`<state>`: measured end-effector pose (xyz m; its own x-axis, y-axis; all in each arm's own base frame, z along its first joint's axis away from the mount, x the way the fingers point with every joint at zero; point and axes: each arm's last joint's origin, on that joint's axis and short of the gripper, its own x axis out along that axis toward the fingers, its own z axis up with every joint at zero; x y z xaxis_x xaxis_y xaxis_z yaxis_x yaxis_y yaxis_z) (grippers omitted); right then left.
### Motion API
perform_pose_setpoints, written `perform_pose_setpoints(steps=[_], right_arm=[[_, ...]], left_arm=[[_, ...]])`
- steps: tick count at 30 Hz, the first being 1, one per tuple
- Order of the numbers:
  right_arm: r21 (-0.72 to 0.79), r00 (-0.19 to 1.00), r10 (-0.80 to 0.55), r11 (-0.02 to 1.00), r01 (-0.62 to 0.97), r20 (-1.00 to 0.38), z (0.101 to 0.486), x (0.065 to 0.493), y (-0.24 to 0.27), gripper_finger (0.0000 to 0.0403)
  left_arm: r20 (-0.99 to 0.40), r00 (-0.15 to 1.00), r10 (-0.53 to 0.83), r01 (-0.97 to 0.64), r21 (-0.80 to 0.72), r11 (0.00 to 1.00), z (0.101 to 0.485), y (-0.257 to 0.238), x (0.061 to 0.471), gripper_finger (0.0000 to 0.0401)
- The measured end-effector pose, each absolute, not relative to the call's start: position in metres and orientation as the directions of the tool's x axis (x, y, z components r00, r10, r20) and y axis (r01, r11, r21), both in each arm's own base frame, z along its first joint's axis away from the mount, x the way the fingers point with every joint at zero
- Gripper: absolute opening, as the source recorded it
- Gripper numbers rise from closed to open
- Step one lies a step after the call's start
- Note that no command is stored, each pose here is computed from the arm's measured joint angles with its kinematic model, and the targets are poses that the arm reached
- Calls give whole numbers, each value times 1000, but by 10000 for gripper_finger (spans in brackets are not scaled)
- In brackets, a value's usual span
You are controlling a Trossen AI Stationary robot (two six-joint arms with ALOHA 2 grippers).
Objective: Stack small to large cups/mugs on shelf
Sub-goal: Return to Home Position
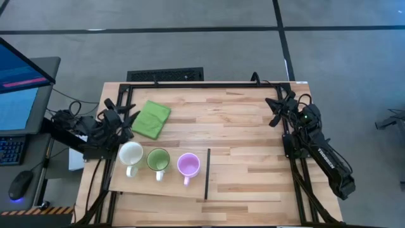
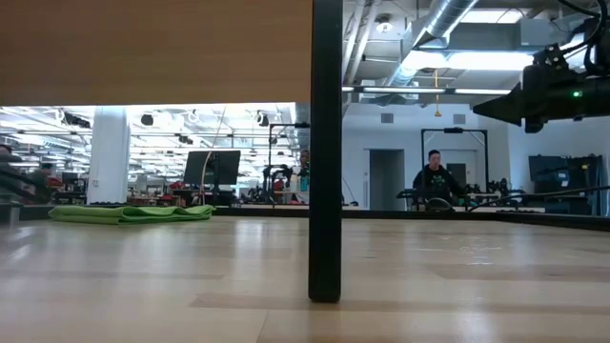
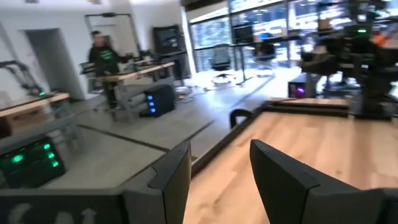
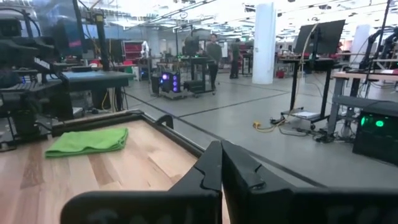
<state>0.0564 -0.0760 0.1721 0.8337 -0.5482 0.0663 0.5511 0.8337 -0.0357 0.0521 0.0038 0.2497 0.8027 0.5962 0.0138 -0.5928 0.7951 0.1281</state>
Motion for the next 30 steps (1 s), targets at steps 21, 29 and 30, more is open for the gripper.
perform_pose_setpoints(steps=[21,29,30], right_arm=[[43,833,-549,836,547,66,172,56,-76,31],[43,833,-549,836,547,66,172,56,-76,29],[44,833,-549,836,547,66,172,56,-76,29]], left_arm=[[0,841,541,-538,98,837,247,2,54,158],[-1,843,537,-535,83,840,247,2,54,158],[-2,845,536,-534,84,842,247,2,54,158]])
